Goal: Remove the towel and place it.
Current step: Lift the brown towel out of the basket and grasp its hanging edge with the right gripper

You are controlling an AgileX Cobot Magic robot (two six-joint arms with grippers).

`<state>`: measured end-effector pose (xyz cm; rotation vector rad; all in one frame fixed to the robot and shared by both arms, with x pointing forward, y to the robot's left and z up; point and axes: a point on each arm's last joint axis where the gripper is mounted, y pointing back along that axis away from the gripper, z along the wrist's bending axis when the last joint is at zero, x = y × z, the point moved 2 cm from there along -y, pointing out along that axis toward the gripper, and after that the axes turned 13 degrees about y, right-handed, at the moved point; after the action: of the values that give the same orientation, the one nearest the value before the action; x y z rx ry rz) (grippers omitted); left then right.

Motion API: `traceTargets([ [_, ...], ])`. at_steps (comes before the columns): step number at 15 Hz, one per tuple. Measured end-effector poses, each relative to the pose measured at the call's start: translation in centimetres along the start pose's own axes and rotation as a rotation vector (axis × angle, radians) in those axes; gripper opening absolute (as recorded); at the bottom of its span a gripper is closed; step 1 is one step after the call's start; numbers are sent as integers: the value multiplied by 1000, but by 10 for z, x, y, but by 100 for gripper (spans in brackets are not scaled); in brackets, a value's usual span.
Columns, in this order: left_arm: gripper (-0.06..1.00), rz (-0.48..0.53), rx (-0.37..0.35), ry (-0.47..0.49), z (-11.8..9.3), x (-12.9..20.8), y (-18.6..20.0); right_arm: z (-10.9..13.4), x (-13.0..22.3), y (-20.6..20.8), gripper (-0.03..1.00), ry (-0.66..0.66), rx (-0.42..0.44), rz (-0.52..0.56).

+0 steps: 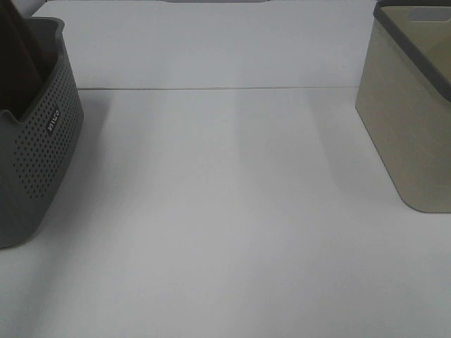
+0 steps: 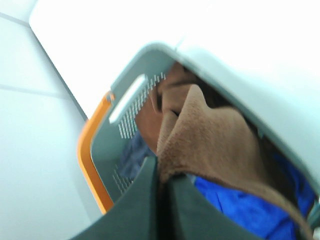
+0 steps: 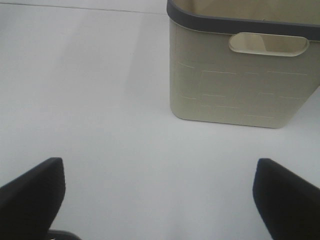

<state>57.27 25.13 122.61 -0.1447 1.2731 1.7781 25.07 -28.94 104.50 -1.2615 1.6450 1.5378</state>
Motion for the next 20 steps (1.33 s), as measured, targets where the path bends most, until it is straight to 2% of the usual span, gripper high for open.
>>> traceTargets([
  [3,0,-160,0,-40,-16,-33,39,0,-2,0,98,-2,-3,-3],
  [4,0,-184,4,-46,-19,-37,45,0,-5,-1,98,-5,-7,-4],
  [6,0,-259,21,-59,-34,-51,60,1,-30,-10,98,-15,-64,-83],
  [8,0,-333,50,-102,-55,-64,70,4,-56,-31,98,29,-162,-136],
  [9,0,-385,86,-139,-75,-75,74,11,-71,-52,97,55,-278,-149],
  [11,0,-426,128,-187,-101,-87,73,20,-85,-83,97,139,-422,-161],
  [13,0,-478,156,-228,-124,-99,70,25,-94,-117,97,185,-530,-193],
  [17,0,-619,191,-262,-155,-119,78,31,-93,-170,97,195,-658,-224],
  [20,0,-649,237,-301,-183,-125,79,33,-96,-218,97,183,-727,-287],
])
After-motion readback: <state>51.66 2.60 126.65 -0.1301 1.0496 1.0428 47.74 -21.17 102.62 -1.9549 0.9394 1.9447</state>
